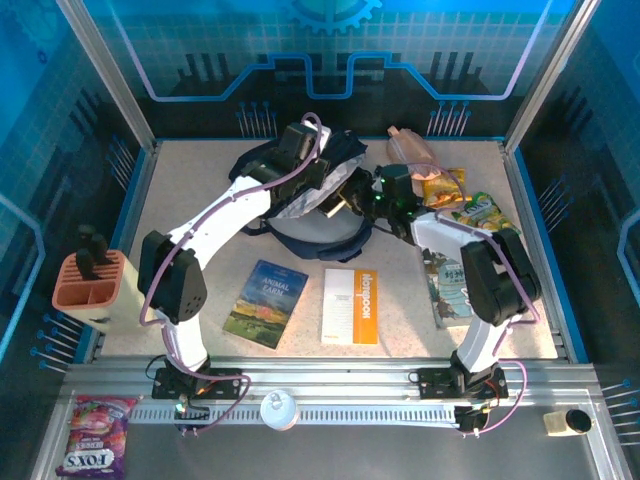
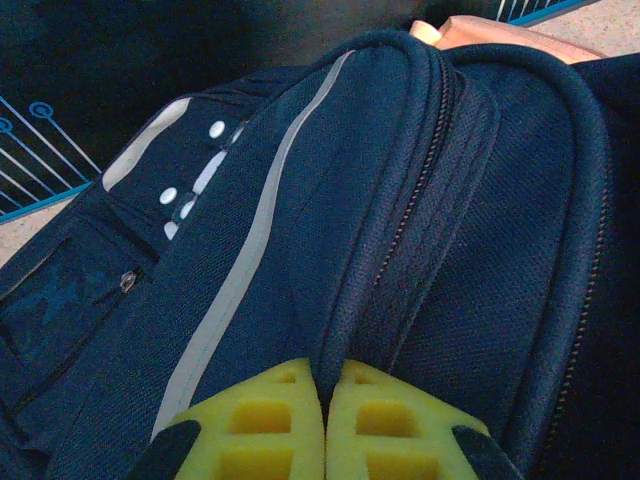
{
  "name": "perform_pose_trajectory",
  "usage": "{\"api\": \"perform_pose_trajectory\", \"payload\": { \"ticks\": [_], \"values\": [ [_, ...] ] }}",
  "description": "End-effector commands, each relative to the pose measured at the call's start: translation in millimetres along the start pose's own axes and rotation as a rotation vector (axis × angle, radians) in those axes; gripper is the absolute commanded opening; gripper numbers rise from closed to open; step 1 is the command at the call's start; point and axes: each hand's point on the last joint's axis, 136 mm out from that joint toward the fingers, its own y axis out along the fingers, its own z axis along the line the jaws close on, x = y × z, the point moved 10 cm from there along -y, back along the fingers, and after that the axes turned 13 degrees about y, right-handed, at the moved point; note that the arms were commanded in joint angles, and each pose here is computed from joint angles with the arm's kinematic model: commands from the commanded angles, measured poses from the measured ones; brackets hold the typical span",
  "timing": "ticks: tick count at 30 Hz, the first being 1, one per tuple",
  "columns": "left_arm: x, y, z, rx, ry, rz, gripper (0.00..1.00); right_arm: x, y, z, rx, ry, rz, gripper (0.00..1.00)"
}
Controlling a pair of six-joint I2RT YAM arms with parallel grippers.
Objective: Pack the student bag
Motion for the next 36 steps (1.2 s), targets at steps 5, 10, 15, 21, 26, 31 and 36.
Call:
{"api": "perform_pose_trajectory", "payload": {
  "ticks": [5, 10, 15, 21, 26, 31, 36],
  "values": [
    [41.5, -37.2, 14.0, 0.036, -0.076, -0.225, 0.0, 3.0, 47.9, 21.7, 0.061, 0.039, -0.1, 0.14],
    [40.3, -33.8, 15.7, 0.035, -0.1, -0.219, 0.0, 1.3, 86.0, 16.4, 0.035, 0.007, -0.127, 0.14],
    [35.0, -31.2, 21.5, 0.015, -0.154, -0.216, 0.0, 7.5, 120.7, -5.1, 0.026, 0.016, -0.085, 0.26],
    [20.3, -15.8, 29.0, 0.027, -0.189, -0.172, 0.0, 3.6, 104.6, -5.5, 0.055, 0.034, -0.046, 0.54],
    [1.6, 5.6, 39.9, 0.061, -0.215, -0.111, 0.0, 1.1, 71.4, 7.4, 0.077, 0.084, 0.044, 0.61],
    [-14.6, 22.8, 48.6, 0.079, -0.235, -0.056, 0.0, -3.2, 47.1, 5.7, 0.065, 0.176, 0.171, 0.6],
    [-25.9, 31.6, 53.7, 0.093, -0.221, -0.006, 0.0, -10.0, 18.4, -7.6, -0.017, 0.22, 0.196, 0.6]
  ]
}}
